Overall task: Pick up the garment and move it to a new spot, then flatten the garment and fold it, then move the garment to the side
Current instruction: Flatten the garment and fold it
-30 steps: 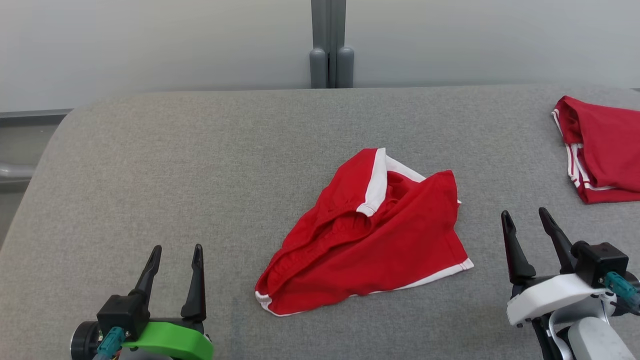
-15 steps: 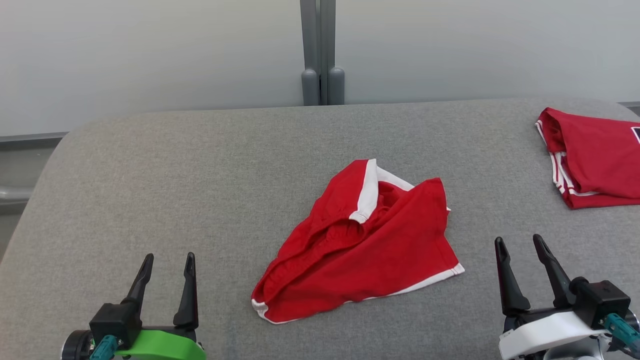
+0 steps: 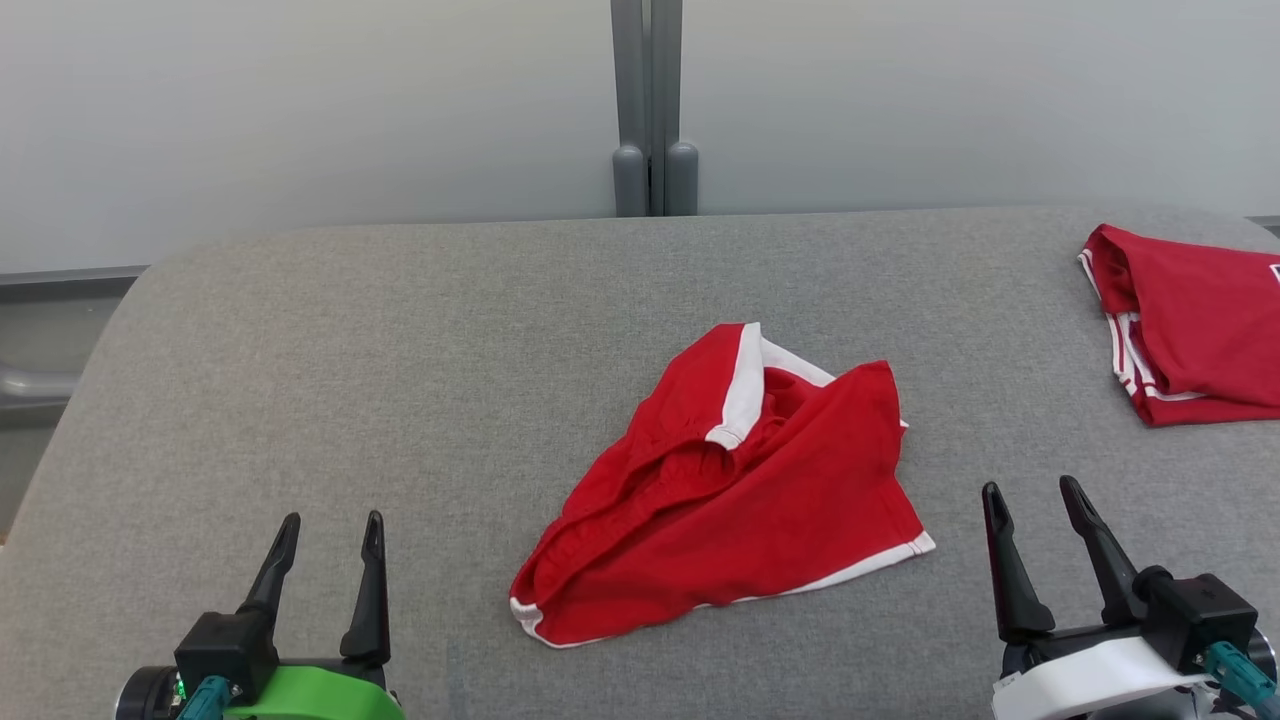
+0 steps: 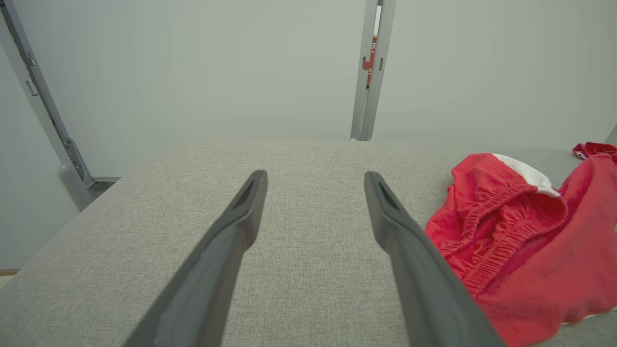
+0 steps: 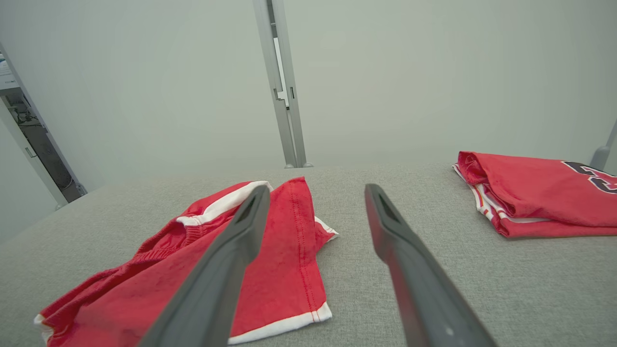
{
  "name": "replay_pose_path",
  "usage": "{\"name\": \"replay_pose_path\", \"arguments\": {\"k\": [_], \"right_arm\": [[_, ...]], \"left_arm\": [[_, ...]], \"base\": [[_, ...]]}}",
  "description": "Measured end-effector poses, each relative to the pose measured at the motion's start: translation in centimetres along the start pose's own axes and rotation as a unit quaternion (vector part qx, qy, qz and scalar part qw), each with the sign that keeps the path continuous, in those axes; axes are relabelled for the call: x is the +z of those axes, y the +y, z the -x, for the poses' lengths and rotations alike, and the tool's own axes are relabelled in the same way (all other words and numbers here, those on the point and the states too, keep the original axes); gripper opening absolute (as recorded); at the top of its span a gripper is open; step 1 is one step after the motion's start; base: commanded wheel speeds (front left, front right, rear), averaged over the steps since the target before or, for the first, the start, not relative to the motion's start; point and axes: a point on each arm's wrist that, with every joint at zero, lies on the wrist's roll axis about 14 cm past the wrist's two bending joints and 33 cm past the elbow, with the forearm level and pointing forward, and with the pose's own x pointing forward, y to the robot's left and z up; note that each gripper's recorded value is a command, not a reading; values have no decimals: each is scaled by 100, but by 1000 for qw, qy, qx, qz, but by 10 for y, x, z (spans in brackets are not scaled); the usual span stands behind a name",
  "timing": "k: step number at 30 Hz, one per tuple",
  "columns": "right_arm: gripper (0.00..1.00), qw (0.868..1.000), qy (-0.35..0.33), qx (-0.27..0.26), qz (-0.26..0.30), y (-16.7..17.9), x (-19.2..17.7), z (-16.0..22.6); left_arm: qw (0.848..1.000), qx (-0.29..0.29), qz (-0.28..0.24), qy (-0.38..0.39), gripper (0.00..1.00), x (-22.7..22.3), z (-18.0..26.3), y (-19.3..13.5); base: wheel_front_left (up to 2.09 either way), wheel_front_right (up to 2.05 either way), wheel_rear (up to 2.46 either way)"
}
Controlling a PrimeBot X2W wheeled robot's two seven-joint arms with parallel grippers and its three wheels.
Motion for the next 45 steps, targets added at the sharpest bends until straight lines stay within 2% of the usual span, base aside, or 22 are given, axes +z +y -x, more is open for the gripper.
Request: {"name": "replay_pose_path", "arguments": {"k": [35, 41, 45], "right_arm": [[100, 1000, 15, 4, 0, 3, -9, 1], [100, 1000, 17, 14, 9, 4, -11, -5], [100, 999, 27, 13, 19, 0, -17, -13]], "left_arm": [[1000, -1, -1, 7, 100, -5, 2, -1], [999, -42, -7, 22, 100, -13, 0, -25], [994, -98, -17, 38, 100, -23, -4, -55]], "base": [[0, 0, 0], [0, 0, 0], [0, 0, 0]]}}
